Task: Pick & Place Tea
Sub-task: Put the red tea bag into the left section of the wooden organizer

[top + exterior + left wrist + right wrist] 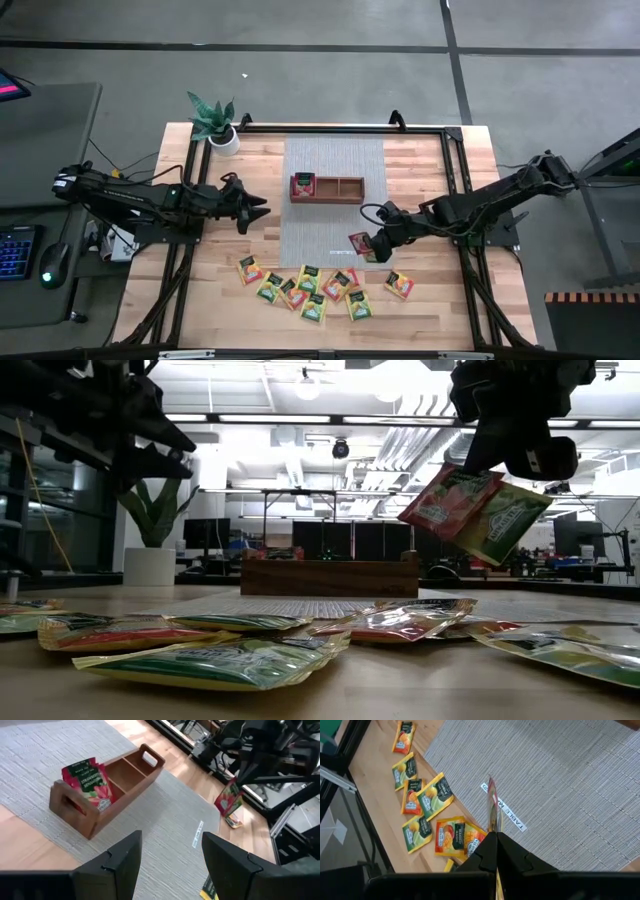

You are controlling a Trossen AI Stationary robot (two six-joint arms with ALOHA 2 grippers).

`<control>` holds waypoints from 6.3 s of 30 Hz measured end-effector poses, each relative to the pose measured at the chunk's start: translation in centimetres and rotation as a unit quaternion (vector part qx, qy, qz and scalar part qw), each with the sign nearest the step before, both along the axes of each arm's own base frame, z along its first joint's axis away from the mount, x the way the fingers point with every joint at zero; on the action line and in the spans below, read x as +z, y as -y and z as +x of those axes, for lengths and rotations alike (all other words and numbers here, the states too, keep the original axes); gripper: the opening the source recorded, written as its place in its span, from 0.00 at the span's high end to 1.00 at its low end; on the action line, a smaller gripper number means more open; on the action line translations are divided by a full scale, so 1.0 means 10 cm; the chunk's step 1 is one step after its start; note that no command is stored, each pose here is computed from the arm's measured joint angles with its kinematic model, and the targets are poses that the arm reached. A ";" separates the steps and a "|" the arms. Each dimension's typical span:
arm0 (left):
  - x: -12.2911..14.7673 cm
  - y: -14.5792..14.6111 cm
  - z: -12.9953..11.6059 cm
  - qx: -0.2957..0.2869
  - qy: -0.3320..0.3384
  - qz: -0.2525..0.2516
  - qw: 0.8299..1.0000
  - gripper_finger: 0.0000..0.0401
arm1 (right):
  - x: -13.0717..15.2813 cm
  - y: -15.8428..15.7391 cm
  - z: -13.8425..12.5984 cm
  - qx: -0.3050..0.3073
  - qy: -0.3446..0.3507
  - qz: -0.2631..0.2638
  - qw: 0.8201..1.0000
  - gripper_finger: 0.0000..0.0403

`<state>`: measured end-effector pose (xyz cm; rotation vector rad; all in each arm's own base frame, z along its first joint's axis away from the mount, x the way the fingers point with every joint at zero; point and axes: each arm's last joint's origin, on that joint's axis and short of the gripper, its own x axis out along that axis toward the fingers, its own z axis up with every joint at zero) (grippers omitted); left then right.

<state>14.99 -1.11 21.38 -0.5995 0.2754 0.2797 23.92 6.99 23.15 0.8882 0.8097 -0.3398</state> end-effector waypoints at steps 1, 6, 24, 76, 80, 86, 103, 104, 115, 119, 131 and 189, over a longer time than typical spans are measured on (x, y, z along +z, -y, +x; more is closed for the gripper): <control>0.00 0.00 0.00 -0.002 -0.001 -0.001 1.000 0.49 | 0.00 0.00 0.00 0.001 0.000 -0.001 1.000 1.00; 0.00 0.03 0.01 -0.057 -0.002 0.000 0.998 0.49 | 0.00 0.00 0.00 0.009 0.000 -0.002 1.000 1.00; -0.30 0.22 0.86 -0.213 -0.043 0.064 0.974 0.49 | 0.02 0.03 0.04 0.055 0.015 0.004 0.998 1.00; -0.09 0.32 2.65 -0.393 -0.077 0.000 0.916 0.15 | 0.03 -0.02 0.03 0.205 0.029 -0.022 0.978 1.00; -0.09 0.32 2.65 -0.390 -0.080 -0.005 0.917 0.15 | 0.05 -0.02 0.05 0.205 0.045 -0.020 0.977 1.00; -0.09 0.33 2.65 -0.389 -0.081 -0.011 0.918 0.15 | 0.06 -0.03 0.06 0.206 0.053 -0.024 0.977 1.00; -0.05 0.38 2.65 -0.423 -0.063 -0.051 0.902 0.34 | 0.06 -0.01 0.07 0.187 0.053 -0.041 0.980 1.00; -0.04 0.38 2.65 -0.427 -0.055 -0.053 0.901 0.36 | 0.06 -0.01 0.07 0.187 0.053 -0.041 0.980 1.00; 0.04 0.38 2.69 -0.414 -0.018 -0.053 0.909 0.51 | 0.06 -0.01 0.07 0.183 0.054 -0.043 0.981 1.00; 0.03 0.37 2.70 -0.390 -0.022 -0.047 0.919 0.51 | 0.06 -0.01 0.07 0.182 0.053 -0.043 0.981 1.00; 0.07 0.36 2.73 -0.359 -0.007 -0.062 0.931 0.51 | 0.06 0.00 0.07 0.176 0.054 -0.050 0.982 1.00; 0.04 0.24 2.92 -0.343 -0.030 -0.015 0.939 1.00 | 0.06 -0.01 0.07 0.192 0.058 -0.049 0.978 0.93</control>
